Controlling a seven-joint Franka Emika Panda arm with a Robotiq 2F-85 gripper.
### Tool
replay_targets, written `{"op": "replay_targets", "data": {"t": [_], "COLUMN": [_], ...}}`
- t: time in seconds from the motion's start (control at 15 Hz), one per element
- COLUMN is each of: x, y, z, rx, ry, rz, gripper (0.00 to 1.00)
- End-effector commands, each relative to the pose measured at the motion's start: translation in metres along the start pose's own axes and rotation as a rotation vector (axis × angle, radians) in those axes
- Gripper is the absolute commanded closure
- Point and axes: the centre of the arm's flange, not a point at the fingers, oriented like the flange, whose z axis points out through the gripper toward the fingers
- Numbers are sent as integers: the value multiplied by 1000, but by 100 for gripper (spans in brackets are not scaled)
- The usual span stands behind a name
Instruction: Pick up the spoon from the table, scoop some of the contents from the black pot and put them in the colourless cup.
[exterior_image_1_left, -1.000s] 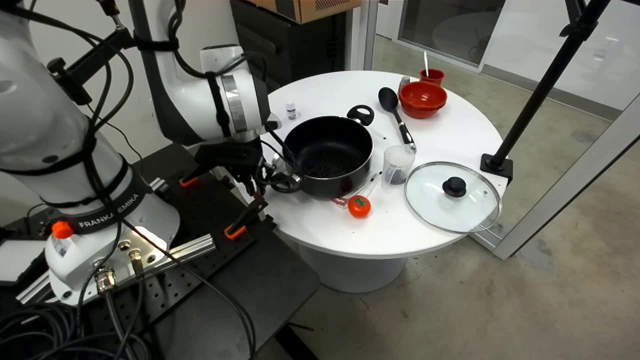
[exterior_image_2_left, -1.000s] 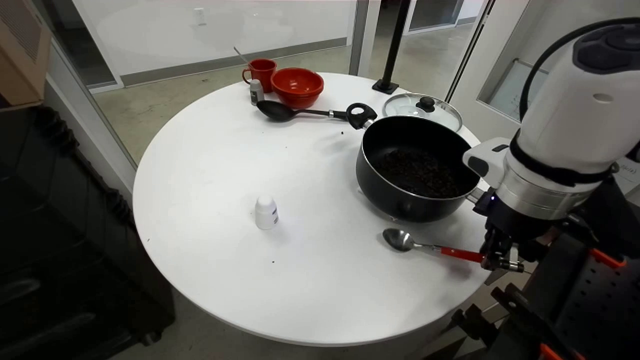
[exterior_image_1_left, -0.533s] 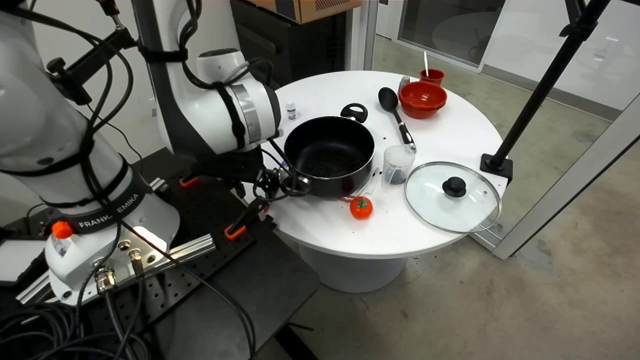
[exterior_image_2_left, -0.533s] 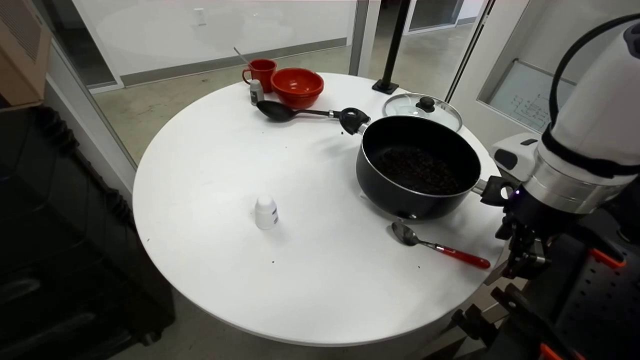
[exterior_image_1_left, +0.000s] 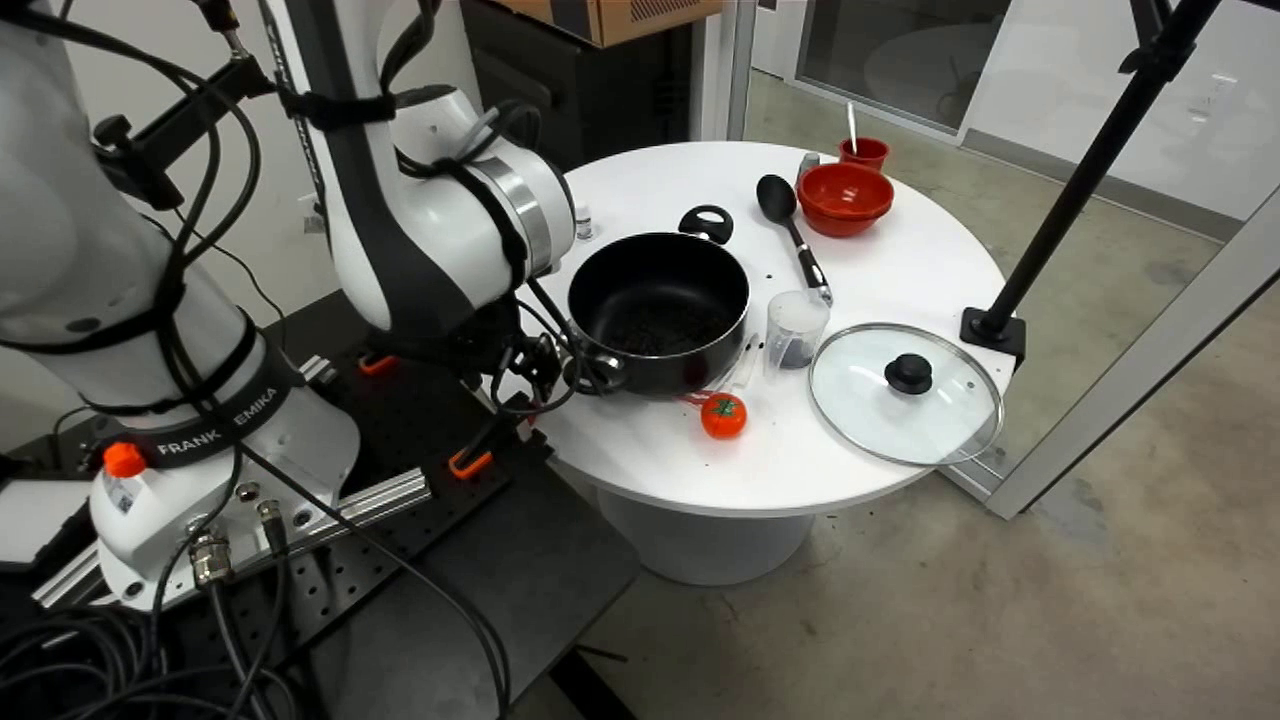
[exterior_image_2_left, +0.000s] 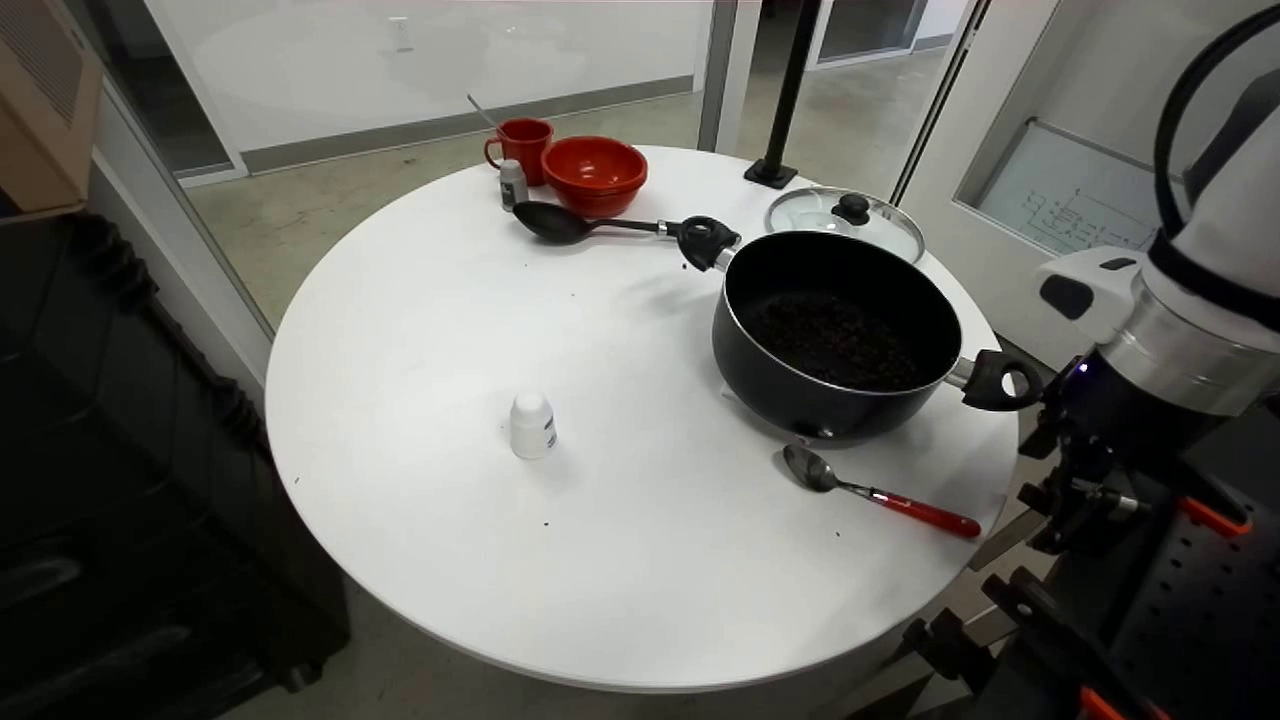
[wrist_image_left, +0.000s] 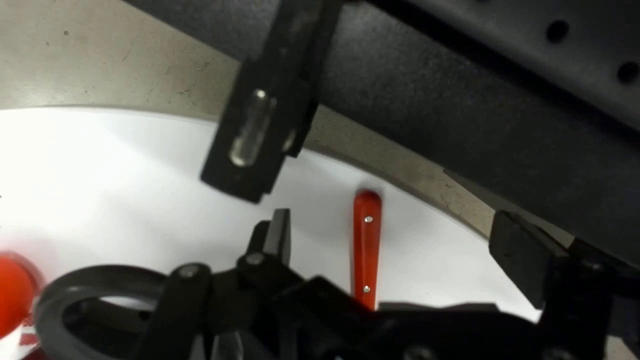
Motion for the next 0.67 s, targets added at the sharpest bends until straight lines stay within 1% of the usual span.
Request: {"op": "replay_targets", "data": {"t": [0.0, 0.33, 0.6], "x": [-10, 31, 56], "y": [-26, -39, -44], "z": [-41, -78, -100], "rx": [7, 40, 47], "ry": [63, 82, 81], "rz": [63, 185, 277], "gripper": [0, 0, 0]}}
